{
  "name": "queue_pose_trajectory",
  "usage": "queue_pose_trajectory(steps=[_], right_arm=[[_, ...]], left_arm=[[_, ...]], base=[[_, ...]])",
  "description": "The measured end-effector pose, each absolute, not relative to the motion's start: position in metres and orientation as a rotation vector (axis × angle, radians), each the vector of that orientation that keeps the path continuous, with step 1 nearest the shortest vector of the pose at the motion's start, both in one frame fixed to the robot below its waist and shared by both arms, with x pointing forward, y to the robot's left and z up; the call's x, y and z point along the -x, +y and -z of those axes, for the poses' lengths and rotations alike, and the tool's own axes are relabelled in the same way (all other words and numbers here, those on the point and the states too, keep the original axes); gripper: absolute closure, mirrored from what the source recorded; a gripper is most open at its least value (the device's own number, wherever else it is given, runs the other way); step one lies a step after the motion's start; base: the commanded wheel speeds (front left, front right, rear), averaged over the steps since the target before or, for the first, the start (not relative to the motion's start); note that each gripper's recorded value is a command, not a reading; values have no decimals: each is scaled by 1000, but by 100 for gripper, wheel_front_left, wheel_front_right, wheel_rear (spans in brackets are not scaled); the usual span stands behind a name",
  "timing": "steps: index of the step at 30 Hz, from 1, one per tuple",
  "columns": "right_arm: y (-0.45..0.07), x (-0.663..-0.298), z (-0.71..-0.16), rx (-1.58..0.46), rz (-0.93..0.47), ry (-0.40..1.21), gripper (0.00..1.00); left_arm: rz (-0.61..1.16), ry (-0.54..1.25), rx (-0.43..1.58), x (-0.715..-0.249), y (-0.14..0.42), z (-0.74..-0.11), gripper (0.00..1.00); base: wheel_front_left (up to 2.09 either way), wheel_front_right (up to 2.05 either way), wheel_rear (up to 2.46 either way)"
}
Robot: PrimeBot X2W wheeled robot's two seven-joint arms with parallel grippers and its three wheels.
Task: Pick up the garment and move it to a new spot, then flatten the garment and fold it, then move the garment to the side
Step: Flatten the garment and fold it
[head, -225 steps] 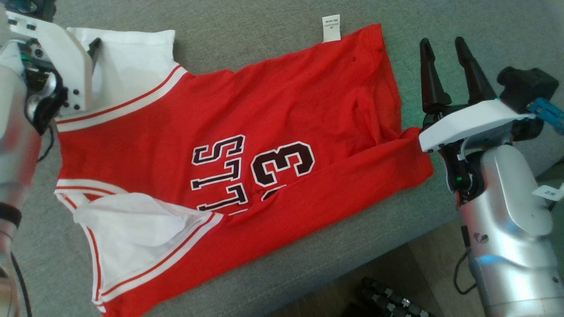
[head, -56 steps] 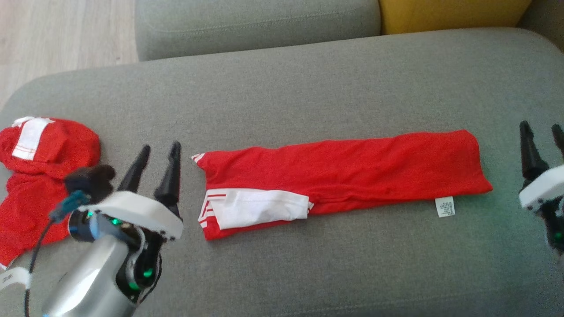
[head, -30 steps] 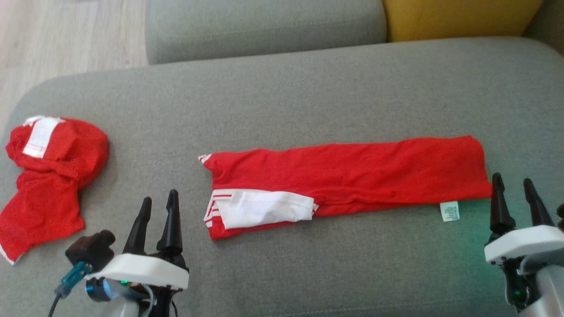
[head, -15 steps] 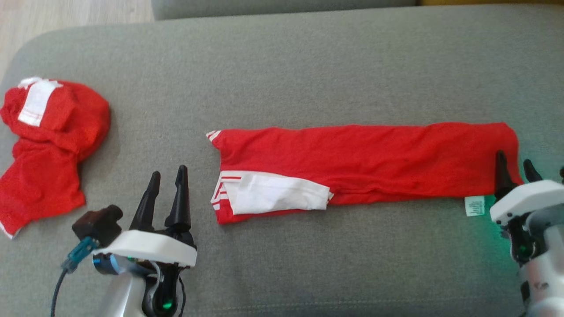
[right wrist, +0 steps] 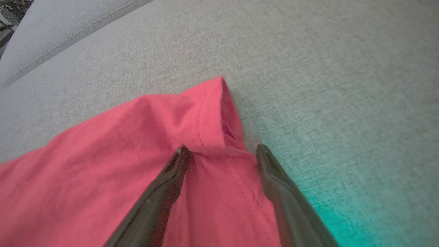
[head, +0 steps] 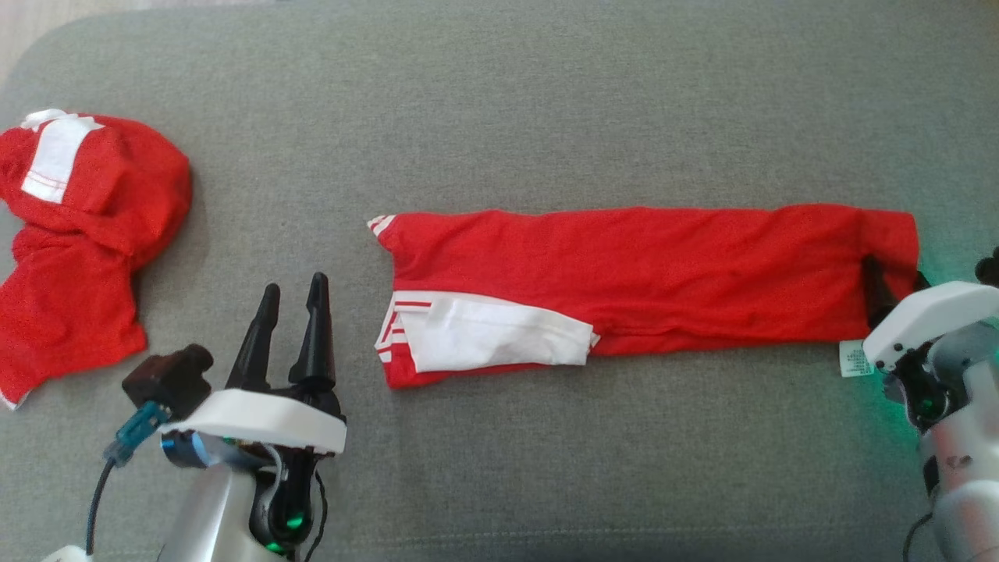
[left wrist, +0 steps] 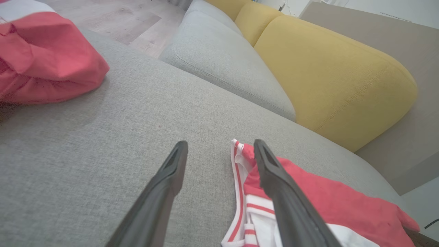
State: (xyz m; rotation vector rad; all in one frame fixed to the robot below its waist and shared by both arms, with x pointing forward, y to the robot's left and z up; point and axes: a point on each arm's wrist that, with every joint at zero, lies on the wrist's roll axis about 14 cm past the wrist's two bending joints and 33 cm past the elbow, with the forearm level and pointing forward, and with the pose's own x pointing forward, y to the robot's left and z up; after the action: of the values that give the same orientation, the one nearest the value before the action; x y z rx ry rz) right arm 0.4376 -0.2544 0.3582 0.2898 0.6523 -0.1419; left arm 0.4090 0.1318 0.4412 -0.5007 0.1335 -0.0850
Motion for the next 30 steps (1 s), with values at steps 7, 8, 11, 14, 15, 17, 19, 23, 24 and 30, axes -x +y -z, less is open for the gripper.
queue_pose_trajectory(steps=[7,8,11,14,15,17,19,23,24,30], right_arm=[[-250,-435,-358,-285,124,671,100],[-250,-435,-359,-281,121,672,100],[-252,-433,-362,-280,124,662,100],[-269,-430,-367,-266,162,633,100],[-277,-428,-370,-257,180,621,100],[-295,-426,-374,-224,213,603,100],[-316,-421,-379,-201,260,585,100],[-363,-414,-398,-148,371,515,100],[-373,-414,-406,-113,385,492,100],[-361,-433,-431,-93,364,413,100]], left_arm=[[96,117,502,-416,129,-447,0],[94,114,502,-417,130,-448,0],[91,107,502,-417,131,-450,0],[97,98,502,-417,130,-454,0],[98,95,502,-416,130,-455,0],[100,89,502,-416,129,-458,0],[101,82,501,-415,130,-460,0],[97,68,502,-412,132,-465,0],[94,59,503,-411,134,-468,0],[73,2,503,-410,143,-486,0]], base=[[0,0,0],[0,0,0],[0,0,0],[0,0,0],[0,0,0],[0,0,0],[0,0,0],[0,0,0],[0,0,0],[0,0,0]])
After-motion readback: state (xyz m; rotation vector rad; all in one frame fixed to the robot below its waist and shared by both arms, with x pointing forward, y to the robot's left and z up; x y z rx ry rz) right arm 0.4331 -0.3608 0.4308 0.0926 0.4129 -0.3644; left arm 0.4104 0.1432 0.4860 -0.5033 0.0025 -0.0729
